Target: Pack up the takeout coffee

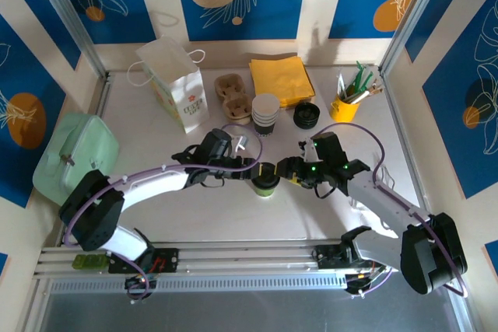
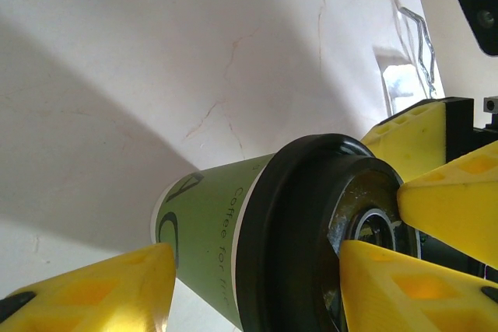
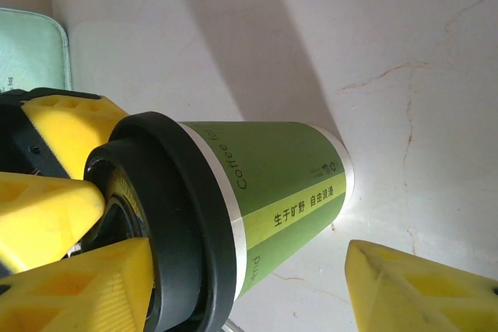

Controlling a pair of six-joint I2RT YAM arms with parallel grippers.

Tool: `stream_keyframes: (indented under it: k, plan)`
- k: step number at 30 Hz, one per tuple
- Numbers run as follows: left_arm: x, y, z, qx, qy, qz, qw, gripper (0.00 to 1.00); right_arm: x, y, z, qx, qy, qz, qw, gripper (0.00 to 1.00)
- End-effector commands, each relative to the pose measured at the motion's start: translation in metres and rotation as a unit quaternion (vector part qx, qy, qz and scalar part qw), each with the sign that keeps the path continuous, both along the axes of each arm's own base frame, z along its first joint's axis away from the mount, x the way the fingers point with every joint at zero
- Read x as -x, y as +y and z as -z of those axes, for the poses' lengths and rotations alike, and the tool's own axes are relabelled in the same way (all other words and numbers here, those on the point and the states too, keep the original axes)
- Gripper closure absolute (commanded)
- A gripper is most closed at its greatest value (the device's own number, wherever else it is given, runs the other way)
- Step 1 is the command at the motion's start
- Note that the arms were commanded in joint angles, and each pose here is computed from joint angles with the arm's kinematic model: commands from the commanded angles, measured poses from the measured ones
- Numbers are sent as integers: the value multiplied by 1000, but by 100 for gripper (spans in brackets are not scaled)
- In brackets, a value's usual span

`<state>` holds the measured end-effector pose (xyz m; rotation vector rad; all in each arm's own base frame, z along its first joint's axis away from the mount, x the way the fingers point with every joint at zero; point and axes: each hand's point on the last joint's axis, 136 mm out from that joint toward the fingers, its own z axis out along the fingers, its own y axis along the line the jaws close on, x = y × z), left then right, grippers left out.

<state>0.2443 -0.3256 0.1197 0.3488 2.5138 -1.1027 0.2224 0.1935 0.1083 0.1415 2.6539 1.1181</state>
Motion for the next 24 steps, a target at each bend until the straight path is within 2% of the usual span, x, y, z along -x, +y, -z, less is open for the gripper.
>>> stream_keyframes:
  k: [1,16,24]
  plan:
    - [20,28,47,-76,58,-9,995,44,28,-16,40,59,63,4,996,35]
    - [0,6,-16,-37,0,16,999,40,9,2,-3,34,28,2,999,35]
    - [4,6,-31,-21,-8,18,1000,39,9,5,-21,17,7,-2,1000,35]
